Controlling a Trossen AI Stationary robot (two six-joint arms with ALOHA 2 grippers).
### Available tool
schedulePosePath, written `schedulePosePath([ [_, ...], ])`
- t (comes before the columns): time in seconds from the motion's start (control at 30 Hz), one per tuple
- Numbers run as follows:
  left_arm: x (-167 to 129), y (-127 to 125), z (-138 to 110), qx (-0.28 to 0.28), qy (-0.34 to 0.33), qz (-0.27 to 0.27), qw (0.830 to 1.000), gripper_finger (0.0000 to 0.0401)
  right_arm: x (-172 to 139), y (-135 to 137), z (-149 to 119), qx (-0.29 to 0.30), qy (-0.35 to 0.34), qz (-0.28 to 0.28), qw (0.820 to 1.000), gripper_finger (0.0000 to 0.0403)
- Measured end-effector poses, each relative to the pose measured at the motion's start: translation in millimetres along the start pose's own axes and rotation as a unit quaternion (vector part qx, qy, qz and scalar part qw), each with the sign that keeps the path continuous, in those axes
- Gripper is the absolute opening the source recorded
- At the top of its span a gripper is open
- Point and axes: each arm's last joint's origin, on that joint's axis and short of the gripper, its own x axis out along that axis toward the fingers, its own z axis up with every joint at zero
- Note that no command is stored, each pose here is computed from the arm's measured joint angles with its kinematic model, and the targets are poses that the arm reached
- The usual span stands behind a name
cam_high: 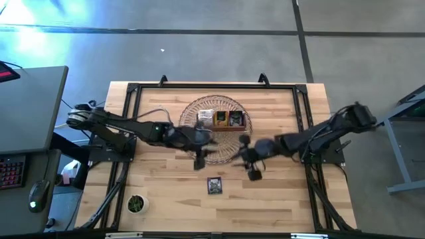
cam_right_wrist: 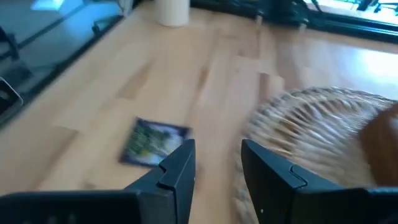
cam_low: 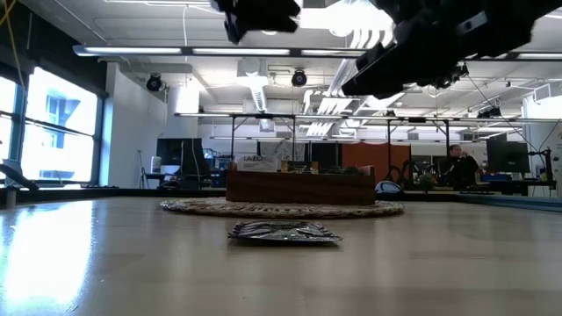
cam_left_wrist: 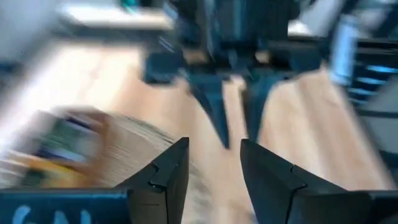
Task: Pick & Place Tea
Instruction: Put the purple tea bag into the right section of the wooden organizer
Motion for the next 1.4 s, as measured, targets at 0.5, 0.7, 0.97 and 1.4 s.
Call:
schedulePosePath([
  [0.5,58.4,-71.0,-80.6,-0.136,0.215,-0.122,0.959,0.0142,89.6,72.9,-35.2,-0.031,0.107,0.018,0.994,0.0125],
  [0.7,75.5,-97.2,-122.1,-0.188,0.283,-0.082,0.937,0.0142,103.5,76.4,-31.0,-0.059,0.196,0.026,0.979,0.0125],
  [0.97,88.4,-102.4,-141.3,-0.177,0.289,-0.049,0.939,0.0142,107.2,76.7,-27.1,-0.010,0.182,0.067,0.981,0.0125],
  [1.4,106.3,-67.3,-133.8,-0.118,0.268,-0.049,0.955,0.0142,132.9,80.6,-42.9,-0.018,0.129,0.058,0.990,0.0125],
])
